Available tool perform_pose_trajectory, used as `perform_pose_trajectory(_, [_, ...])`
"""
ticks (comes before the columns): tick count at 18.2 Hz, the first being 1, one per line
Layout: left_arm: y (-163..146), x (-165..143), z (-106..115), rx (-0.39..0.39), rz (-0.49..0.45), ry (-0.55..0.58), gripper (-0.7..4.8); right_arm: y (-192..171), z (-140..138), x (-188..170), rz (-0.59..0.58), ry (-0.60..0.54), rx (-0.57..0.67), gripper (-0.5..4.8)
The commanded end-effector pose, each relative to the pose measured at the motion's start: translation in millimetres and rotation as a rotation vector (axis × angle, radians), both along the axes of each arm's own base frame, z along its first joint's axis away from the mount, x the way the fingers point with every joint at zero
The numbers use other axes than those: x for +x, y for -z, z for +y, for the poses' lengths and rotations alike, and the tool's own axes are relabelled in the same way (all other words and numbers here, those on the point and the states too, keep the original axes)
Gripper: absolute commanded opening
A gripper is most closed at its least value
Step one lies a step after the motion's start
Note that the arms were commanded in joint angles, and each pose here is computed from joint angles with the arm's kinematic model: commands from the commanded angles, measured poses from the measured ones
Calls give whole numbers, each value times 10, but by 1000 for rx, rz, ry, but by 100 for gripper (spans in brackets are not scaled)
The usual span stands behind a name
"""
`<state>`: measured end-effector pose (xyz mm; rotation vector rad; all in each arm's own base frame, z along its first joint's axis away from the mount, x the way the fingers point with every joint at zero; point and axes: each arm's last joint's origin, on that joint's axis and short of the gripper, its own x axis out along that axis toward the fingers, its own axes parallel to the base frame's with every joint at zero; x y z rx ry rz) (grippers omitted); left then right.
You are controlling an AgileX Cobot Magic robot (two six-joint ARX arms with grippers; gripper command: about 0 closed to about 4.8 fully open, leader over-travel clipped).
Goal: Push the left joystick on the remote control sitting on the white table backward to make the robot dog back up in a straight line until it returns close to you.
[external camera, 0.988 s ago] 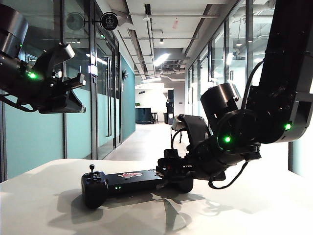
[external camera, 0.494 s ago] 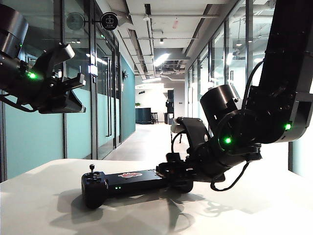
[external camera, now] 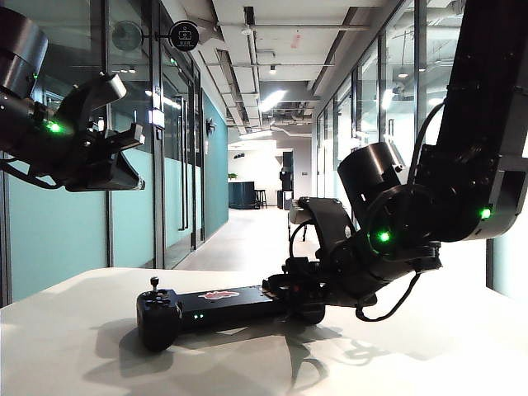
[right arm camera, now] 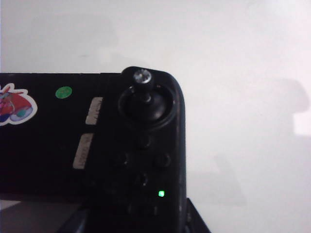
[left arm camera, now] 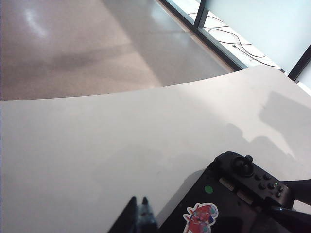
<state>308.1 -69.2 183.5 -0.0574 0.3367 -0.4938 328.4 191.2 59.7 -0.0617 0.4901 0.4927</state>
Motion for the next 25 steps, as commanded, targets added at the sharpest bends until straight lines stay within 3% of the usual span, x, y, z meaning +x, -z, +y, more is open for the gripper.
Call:
perform_pose_trajectory(1, [-24, 4, -5, -5, -11, 7, -6, -37, 15, 14, -26, 13, 11, 160])
perform_pose_trajectory(9, [-20, 6, -6, -4, -12, 8, -6, -44, -37, 32, -54, 268, -12, 156])
perform_pose_trajectory(14, [27, 52, -15, 0, -7, 10, -6, -58, -12, -14, -52, 280, -26, 155])
perform_pose_trajectory(20, [180, 416, -111, -23, 30, 95, -6, -59, -39, -12, -49, 397, -9, 144])
perform_pose_trajectory(25, [336, 686, -203, -36, 52, 164, -6, -61, -45, -11, -56, 412, -17, 144])
